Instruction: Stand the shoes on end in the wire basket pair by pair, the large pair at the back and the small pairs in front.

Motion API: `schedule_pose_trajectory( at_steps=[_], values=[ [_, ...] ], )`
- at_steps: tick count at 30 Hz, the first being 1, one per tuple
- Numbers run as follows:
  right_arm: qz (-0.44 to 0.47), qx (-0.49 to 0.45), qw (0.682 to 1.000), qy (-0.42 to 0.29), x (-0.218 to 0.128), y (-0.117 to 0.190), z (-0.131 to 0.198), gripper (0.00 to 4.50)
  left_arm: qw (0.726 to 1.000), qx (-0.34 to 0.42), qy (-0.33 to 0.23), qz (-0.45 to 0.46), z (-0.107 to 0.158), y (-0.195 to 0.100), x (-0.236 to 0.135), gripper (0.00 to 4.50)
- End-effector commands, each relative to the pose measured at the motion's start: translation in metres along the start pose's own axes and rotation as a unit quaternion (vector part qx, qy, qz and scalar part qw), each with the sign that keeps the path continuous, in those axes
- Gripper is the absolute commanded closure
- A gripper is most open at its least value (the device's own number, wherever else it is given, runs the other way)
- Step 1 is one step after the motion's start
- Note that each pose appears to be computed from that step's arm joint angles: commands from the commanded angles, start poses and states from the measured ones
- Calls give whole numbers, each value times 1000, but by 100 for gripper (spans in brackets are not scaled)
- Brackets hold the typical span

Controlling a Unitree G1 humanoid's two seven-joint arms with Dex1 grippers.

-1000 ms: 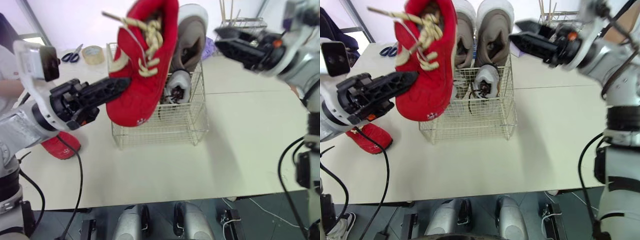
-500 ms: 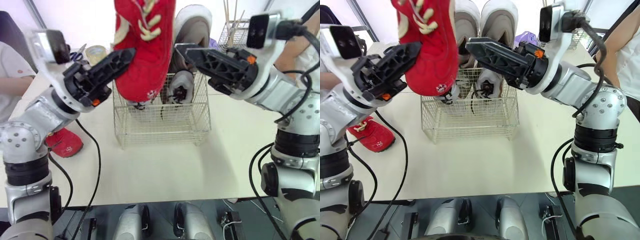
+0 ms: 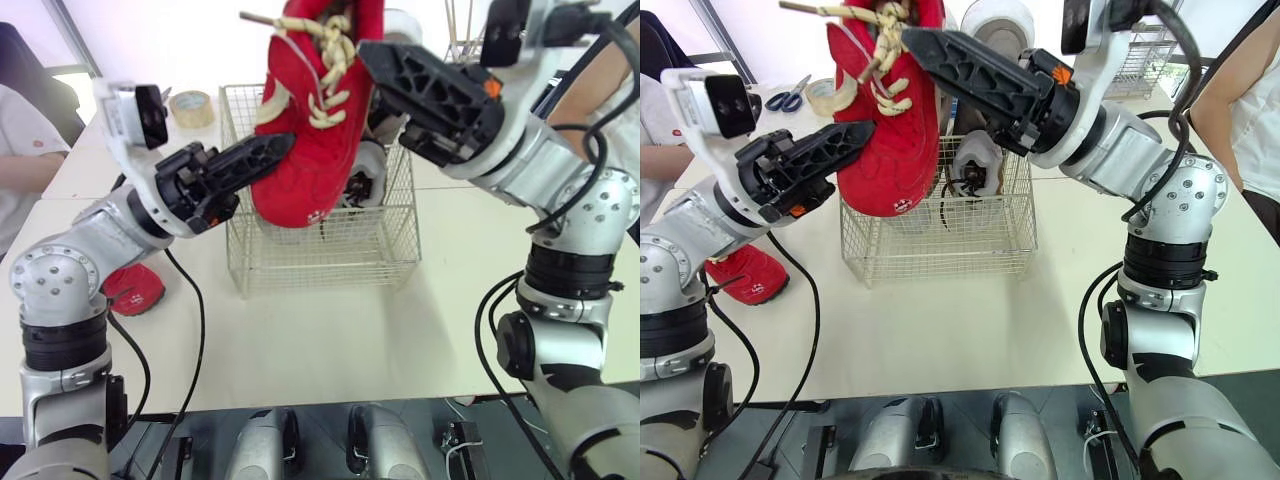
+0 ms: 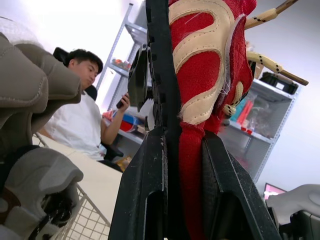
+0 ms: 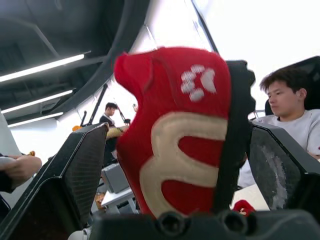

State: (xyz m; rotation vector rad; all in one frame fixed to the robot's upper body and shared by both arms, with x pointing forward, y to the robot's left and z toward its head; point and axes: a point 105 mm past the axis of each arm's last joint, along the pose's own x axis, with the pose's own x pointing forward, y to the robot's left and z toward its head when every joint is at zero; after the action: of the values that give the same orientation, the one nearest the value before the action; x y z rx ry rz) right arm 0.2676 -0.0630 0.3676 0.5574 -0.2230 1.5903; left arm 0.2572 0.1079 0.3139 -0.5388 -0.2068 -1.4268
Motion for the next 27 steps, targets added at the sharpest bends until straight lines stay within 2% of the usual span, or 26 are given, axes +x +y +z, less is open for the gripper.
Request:
schedule_pose_trajectory(
  at_steps=[1, 3, 4, 5, 9, 12, 14, 15, 18, 21, 27],
  values=[
    [31, -10, 999, -28, 3, 13, 15, 4, 1000, 6, 3, -13, 0, -4, 1, 409],
    [30, -10, 999, -24, 3, 12, 13, 4, 1000, 6, 4, -13, -1, -4, 2, 409],
    [30, -11, 999, -23, 4, 12, 12, 55, 1000, 6, 5, -13, -1, -4, 2, 409],
    [30, -11, 999, -22, 4, 12, 12, 83, 1000, 7, 6, -13, 0, -4, 2, 409],
    [35, -13, 999, -24, 4, 14, 13, 275, 1000, 8, 10, -9, 0, -3, 1, 409],
    [41, -16, 999, -22, 5, 16, 14, 385, 1000, 11, 15, 2, 0, 0, -2, 409],
    [44, -23, 999, -19, 5, 18, 16, 385, 1000, 15, 23, 12, -1, 2, -5, 409],
    [43, -36, 998, -14, 5, 19, 18, 388, 999, 24, 35, 28, -2, 4, -9, 321],
    [31, -87, 996, 12, 1, 19, 22, 388, 993, 57, 71, 73, -2, 7, -22, 188],
    [9, -161, 984, 73, -13, 15, 22, 388, 978, 101, 138, 119, 1, -3, -46, 188],
    [-23, -201, 969, 143, -43, -6, 12, 388, 958, 120, 218, 142, -5, -30, -59, 188]
  ],
)
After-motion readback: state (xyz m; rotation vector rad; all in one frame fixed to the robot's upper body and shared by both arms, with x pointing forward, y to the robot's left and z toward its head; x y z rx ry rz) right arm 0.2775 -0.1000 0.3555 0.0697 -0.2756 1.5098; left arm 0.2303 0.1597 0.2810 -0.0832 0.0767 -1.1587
